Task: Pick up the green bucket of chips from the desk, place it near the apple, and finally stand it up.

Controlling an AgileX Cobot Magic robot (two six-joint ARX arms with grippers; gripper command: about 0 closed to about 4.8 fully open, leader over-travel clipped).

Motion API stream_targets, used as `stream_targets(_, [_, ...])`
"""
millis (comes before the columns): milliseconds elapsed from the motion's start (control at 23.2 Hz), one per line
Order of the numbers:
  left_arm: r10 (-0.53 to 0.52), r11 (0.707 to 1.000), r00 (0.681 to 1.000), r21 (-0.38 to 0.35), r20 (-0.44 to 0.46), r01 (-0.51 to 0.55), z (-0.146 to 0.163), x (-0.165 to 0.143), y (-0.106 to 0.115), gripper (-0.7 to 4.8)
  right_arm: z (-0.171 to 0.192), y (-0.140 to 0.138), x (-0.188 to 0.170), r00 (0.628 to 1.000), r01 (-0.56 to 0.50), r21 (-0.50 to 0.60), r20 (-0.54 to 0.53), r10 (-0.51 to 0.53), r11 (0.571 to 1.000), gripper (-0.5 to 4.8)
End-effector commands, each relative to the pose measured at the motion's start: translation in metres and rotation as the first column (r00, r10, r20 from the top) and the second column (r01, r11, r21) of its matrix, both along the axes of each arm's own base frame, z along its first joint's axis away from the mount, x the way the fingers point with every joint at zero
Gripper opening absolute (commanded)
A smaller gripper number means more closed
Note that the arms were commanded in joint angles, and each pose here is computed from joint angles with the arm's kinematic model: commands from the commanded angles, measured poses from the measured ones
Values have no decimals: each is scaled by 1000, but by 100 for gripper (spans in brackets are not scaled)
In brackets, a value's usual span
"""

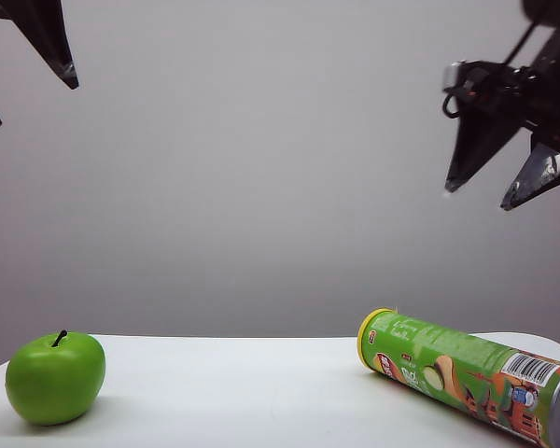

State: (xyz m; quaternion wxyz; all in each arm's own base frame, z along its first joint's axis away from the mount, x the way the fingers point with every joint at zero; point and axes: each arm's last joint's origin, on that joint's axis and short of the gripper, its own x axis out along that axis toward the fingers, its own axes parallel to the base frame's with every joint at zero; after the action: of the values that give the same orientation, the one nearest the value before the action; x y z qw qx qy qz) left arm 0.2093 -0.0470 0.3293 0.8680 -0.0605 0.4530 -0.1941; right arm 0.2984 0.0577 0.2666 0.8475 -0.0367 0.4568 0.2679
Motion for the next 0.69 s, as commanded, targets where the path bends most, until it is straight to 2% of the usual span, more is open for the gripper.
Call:
stream_targets(43, [-7, 1000, 1000, -4, 29, 8, 5, 1, -3, 444, 6, 9, 14, 998, -44, -124, -48, 39, 991, 479])
stream_targets(172, [-25, 1000, 999, -8, 28, 25, 5, 0, -6, 444, 6, 17, 35, 991, -82, -149, -119, 65, 985, 479])
stream_targets(258, [-70, 997, 997, -7, 33, 71, 5, -1, -15, 444, -6, 21, 48, 980, -99, -169, -188, 67, 981, 479])
stream_targets(344, [-161, 987, 986, -1, 54, 161, 5, -3, -22, 445, -25, 24, 57, 960, -115, -177, -271, 64, 977, 479])
stream_targets(430, [-257, 964, 964, -52, 71, 261, 6, -5, -29, 467, -43, 27, 62, 941, -132, -182, -331, 66, 974, 479])
stream_targets(473, [-319, 941, 943, -86, 96, 327, 7, -4, -32, 479, -55, 29, 65, 926, -143, -184, -371, 66, 973, 479])
stream_targets(516, [-344, 931, 933, -89, 111, 354, 7, -3, -33, 479, -59, 31, 65, 922, -150, -183, -381, 70, 972, 479])
stream_targets(646, [-425, 901, 888, -9, 176, 433, 8, -2, -33, 479, -74, 44, 66, 904, -198, -188, -413, 105, 962, 479])
stream_targets(689, [-429, 900, 884, -4, 185, 437, 8, -1, -34, 479, -76, 48, 66, 904, -208, -188, -413, 114, 960, 479])
